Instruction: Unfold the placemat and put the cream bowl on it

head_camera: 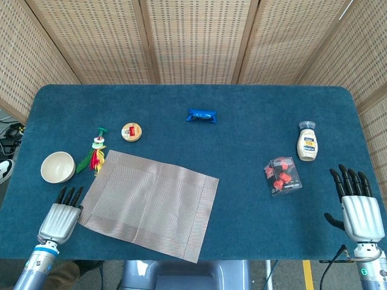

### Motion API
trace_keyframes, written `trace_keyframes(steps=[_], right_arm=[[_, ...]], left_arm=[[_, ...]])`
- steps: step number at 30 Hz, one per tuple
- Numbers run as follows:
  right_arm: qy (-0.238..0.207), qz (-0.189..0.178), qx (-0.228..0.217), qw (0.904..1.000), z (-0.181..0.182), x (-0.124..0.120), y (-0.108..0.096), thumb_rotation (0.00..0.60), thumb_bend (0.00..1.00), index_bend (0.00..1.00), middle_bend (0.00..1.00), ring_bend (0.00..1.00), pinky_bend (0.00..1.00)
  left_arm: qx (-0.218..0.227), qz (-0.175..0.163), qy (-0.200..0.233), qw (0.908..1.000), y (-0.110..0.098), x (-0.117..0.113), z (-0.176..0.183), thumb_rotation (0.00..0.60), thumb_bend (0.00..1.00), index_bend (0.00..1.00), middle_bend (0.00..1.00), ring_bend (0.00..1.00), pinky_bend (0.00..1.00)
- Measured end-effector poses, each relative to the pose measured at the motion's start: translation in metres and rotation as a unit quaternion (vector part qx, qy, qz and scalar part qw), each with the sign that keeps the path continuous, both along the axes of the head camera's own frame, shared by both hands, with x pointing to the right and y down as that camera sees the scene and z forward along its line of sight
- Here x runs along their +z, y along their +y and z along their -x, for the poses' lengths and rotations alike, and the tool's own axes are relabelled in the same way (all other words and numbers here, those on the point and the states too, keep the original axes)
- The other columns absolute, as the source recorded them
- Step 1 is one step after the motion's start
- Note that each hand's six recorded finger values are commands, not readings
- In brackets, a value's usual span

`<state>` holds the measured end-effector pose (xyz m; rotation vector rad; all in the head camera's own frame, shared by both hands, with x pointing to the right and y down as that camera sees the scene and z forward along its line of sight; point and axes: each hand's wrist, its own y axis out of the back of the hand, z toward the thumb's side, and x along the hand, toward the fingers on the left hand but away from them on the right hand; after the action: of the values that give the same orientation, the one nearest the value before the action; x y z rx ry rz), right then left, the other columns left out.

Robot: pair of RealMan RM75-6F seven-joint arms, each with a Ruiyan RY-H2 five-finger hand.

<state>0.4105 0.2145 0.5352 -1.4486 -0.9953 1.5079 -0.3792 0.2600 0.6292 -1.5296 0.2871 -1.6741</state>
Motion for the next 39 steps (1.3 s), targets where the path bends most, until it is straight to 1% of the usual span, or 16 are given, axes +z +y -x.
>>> trace_keyframes(steps=[2,5,8,11,13,17,20,23,26,27,29,30,32,34,38,39], right_arm=[[0.001,0.001,-0.001,1.0000,0.001,0.001,0.000,0.600,0.00,0.00,0.00,0.00,0.00],[0.002,0.004,-0.004,1.0000,0.002,0.003,0.001,0.600,0.00,0.00,0.00,0.00,0.00],[0.004,0.007,-0.007,0.9999,0.003,0.005,0.002,0.600,0.00,0.00,0.00,0.00,0.00],[0.006,0.010,-0.010,0.9999,0.005,0.006,0.003,0.600,0.00,0.00,0.00,0.00,0.00],[0.007,0.012,-0.012,0.9998,0.005,0.008,0.003,0.600,0.00,0.00,0.00,0.00,0.00],[0.005,0.019,-0.027,0.9994,0.010,0.012,0.005,0.600,0.00,0.01,0.00,0.00,0.00],[0.001,0.032,-0.058,0.9978,0.019,0.019,0.005,0.600,0.00,0.04,0.00,0.00,0.00],[-0.005,0.044,-0.107,0.9933,0.033,0.028,0.005,0.600,0.00,0.06,0.00,0.00,0.00],[-0.012,0.058,-0.175,0.9827,0.051,0.037,0.003,0.600,0.00,0.08,0.00,0.00,0.00],[-0.018,0.065,-0.206,0.9763,0.060,0.042,0.002,0.600,0.00,0.09,0.00,0.00,0.00],[-0.032,0.079,-0.245,0.9658,0.074,0.048,0.000,0.600,0.00,0.10,0.00,0.00,0.00],[-0.043,0.088,-0.267,0.9587,0.083,0.052,-0.003,0.600,0.00,0.11,0.00,0.00,0.00],[-0.059,0.100,-0.297,0.9478,0.097,0.057,-0.007,0.600,0.00,0.13,0.00,0.00,0.00],[-0.075,0.109,-0.329,0.9348,0.113,0.061,-0.009,0.600,0.00,0.15,0.00,0.00,0.00],[-0.105,0.120,-0.381,0.9105,0.143,0.064,-0.007,0.600,0.00,0.17,0.00,0.00,0.00],[-0.114,0.124,-0.399,0.9015,0.152,0.064,-0.005,0.600,0.00,0.18,0.00,0.00,0.00]], left_arm=[[-0.007,0.006,0.010,0.9999,0.001,0.001,0.001,0.600,0.00,0.00,0.00,0.00,0.00],[-0.025,0.005,0.040,0.9989,0.000,-0.001,0.000,0.600,0.00,0.00,0.00,0.00,0.00],[-0.043,-0.006,0.086,0.9953,-0.006,-0.007,-0.002,0.600,0.00,0.00,0.00,0.00,0.00],[-0.056,-0.024,0.132,0.9893,-0.014,-0.019,-0.002,0.600,0.00,0.00,0.00,0.00,0.00],[-0.061,-0.045,0.154,0.9852,-0.022,-0.033,0.002,0.600,0.00,0.00,0.00,0.00,0.00],[-0.080,-0.094,0.171,0.9776,-0.043,-0.054,0.012,0.600,0.00,0.00,0.00,0.00,0.00],[-0.104,-0.124,0.179,0.9704,-0.058,-0.066,0.016,0.600,0.00,0.00,0.00,0.00,0.00],[-0.126,-0.146,0.181,0.9644,-0.070,-0.077,0.019,0.600,0.00,0.00,0.00,0.00,0.00],[-0.140,-0.154,0.182,0.9609,-0.076,-0.084,0.020,0.600,0.00,0.00,0.00,0.00,0.00],[-0.143,-0.156,0.182,0.9602,-0.077,-0.086,0.021,0.600,0.00,0.00,0.00,0.00,0.00],[-0.147,-0.158,0.184,0.9589,-0.078,-0.087,0.020,0.600,0.00,0.00,0.00,0.00,0.00],[-0.148,-0.157,0.187,0.9585,-0.078,-0.087,0.020,0.600,0.00,0.00,0.00,0.00,0.00],[-0.148,-0.156,0.190,0.9580,-0.077,-0.086,0.019,0.600,0.00,0.00,0.00,0.00,0.00],[-0.147,-0.154,0.190,0.9586,-0.077,-0.084,0.019,0.600,0.00,0.00,0.00,0.00,0.00],[-0.141,-0.149,0.186,0.9608,-0.077,-0.079,0.019,0.600,0.00,0.00,0.00,0.00,0.00],[-0.138,-0.148,0.184,0.9618,-0.078,-0.077,0.019,0.600,0.00,0.00,0.00,0.00,0.00]])
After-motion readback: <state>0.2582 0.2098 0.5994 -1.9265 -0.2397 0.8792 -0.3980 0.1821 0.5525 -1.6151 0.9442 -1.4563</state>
